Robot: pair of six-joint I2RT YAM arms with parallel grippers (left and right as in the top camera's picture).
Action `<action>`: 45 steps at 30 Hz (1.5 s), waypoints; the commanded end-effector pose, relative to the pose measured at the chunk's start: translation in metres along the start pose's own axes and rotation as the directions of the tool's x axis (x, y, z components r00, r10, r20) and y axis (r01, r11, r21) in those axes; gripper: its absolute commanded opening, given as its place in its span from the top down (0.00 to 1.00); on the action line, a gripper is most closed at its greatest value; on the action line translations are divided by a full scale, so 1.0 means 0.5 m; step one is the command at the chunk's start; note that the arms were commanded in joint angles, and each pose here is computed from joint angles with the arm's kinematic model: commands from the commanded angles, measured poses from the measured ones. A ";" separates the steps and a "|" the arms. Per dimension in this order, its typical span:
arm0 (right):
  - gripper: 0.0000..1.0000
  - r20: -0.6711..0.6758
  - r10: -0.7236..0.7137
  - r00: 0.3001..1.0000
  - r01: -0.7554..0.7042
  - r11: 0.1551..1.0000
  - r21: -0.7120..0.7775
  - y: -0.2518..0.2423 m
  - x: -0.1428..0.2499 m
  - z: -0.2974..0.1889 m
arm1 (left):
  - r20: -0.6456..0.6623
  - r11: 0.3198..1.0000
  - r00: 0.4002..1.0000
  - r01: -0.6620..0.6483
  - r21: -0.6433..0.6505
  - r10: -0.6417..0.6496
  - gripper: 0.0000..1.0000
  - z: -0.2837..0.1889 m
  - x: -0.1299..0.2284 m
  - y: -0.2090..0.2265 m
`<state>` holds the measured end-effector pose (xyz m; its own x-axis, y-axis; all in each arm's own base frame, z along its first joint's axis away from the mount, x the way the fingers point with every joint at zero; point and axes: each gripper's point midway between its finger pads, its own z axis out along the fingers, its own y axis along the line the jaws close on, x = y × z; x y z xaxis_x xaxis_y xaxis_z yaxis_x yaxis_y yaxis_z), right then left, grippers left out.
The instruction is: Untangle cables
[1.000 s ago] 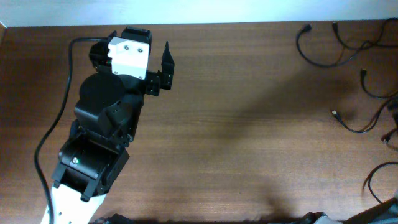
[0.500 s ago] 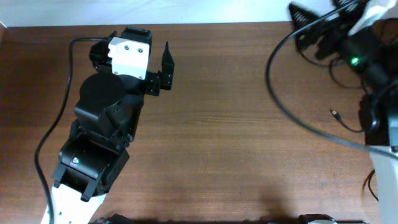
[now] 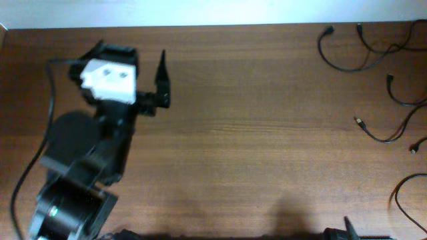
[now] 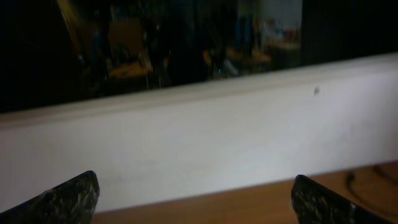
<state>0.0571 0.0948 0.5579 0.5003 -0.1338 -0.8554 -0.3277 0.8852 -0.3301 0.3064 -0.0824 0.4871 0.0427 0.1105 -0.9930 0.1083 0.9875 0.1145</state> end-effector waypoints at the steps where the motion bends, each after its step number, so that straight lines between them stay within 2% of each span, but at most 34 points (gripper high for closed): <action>1: 0.01 0.019 0.039 0.999 -0.037 0.992 -0.119 0.047 -0.008 -0.020 | 0.068 0.998 0.998 0.003 0.061 -0.007 0.01 -0.051 -0.018 -0.004; 2: 0.01 0.046 0.018 0.999 -0.012 0.989 -0.145 0.051 -0.019 -0.026 | 0.072 0.997 0.997 0.002 0.077 -0.007 0.01 -0.046 -0.003 -0.013; 5: 0.01 0.147 -0.047 0.988 0.053 0.998 -0.037 -0.006 -0.052 0.004 | 0.059 0.997 0.998 -0.015 0.078 0.010 0.01 -0.038 0.013 -0.018; 6: 0.05 0.124 0.014 0.992 -0.006 0.998 -0.070 -0.013 -0.028 0.029 | 0.065 0.997 0.998 -0.028 0.076 0.023 0.01 -0.039 0.010 -0.017; 8: 0.05 -0.055 0.191 0.980 -0.198 0.957 -0.214 0.013 0.099 0.072 | 0.072 0.996 0.996 -0.051 0.074 0.046 0.01 -0.041 0.007 -0.016; 9: 0.01 -0.169 0.259 0.951 -0.296 0.923 -0.247 0.027 0.202 0.086 | 0.080 0.996 0.996 -0.049 0.072 0.043 0.01 -0.045 0.003 -0.014; 10: 0.01 -0.240 0.301 0.923 -0.360 0.896 -0.261 0.040 0.265 0.088 | 0.086 0.996 0.995 -0.047 0.071 0.041 0.01 -0.048 -0.001 -0.013; 12: 0.01 -0.420 0.379 0.824 -0.513 0.814 -0.273 0.088 0.408 0.062 | 0.089 0.996 0.994 -0.064 0.070 0.058 0.01 -0.051 -0.001 -0.012; 14: 0.01 -0.531 0.377 0.759 -0.545 0.814 -0.201 0.103 0.510 0.033 | 0.086 0.994 0.993 -0.085 0.068 0.079 0.01 -0.049 0.003 -0.013; 16: 0.01 -0.566 0.318 0.760 -0.495 0.848 -0.188 0.104 0.581 0.021 | 0.082 0.993 0.993 -0.096 0.069 0.090 0.01 -0.047 0.007 -0.014; 18: 0.01 -0.520 0.279 0.807 -0.402 0.905 -0.139 0.066 0.657 0.046 | 0.077 0.993 0.992 -0.102 0.065 0.096 0.01 -0.041 0.010 -0.015; 20: 0.01 -0.563 0.336 0.755 -0.438 0.898 -0.051 0.057 0.710 0.040 | 0.078 0.993 0.992 -0.101 0.066 0.096 0.01 -0.040 0.009 -0.015; 21: 0.01 -0.536 0.344 0.771 -0.446 0.892 -0.069 0.055 0.700 0.052 | 0.079 0.993 0.992 -0.101 0.065 0.096 0.01 -0.040 0.009 -0.015; 22: 0.01 -0.468 0.188 0.864 -0.337 0.906 -0.257 0.083 0.667 0.055 | 0.079 0.993 0.992 -0.101 0.065 0.096 0.01 -0.040 0.009 -0.015; 23: 0.01 -0.378 0.103 0.920 -0.246 0.903 -0.353 0.094 0.633 0.061 | 0.079 0.993 0.992 -0.101 0.065 0.096 0.01 -0.041 0.009 -0.015; 25: 0.01 -0.278 0.026 0.960 -0.161 0.864 -0.477 0.124 0.597 0.052 | 0.079 0.993 0.992 -0.101 0.065 0.096 0.01 -0.040 0.009 -0.015; 28: 0.01 -0.272 -0.031 0.962 -0.112 0.862 -0.493 0.127 0.610 0.046 | 0.073 0.993 0.991 -0.112 0.034 0.109 0.01 -0.040 0.010 -0.004; 40: 0.01 -0.279 -0.026 0.960 -0.120 0.861 -0.494 0.129 0.612 0.044 | 0.074 0.992 0.990 -0.120 0.032 0.117 0.01 -0.040 0.009 -0.004; 42: 0.01 -0.263 -0.035 0.964 -0.105 0.861 -0.498 0.134 0.599 0.036 | 0.075 0.992 0.990 -0.119 0.031 0.117 0.01 -0.041 0.009 -0.003; 45: 0.01 -0.143 -0.050 0.988 -0.044 0.808 -0.588 0.198 0.550 0.003 | 0.084 0.993 0.990 -0.117 0.029 0.114 0.01 -0.049 0.003 0.000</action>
<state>0.1884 0.1308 0.2919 0.3252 -0.2709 -0.9060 -0.7347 0.5308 -0.4224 0.2853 -0.0839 0.4832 0.1305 0.1999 -0.9711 0.1483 0.9645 0.2185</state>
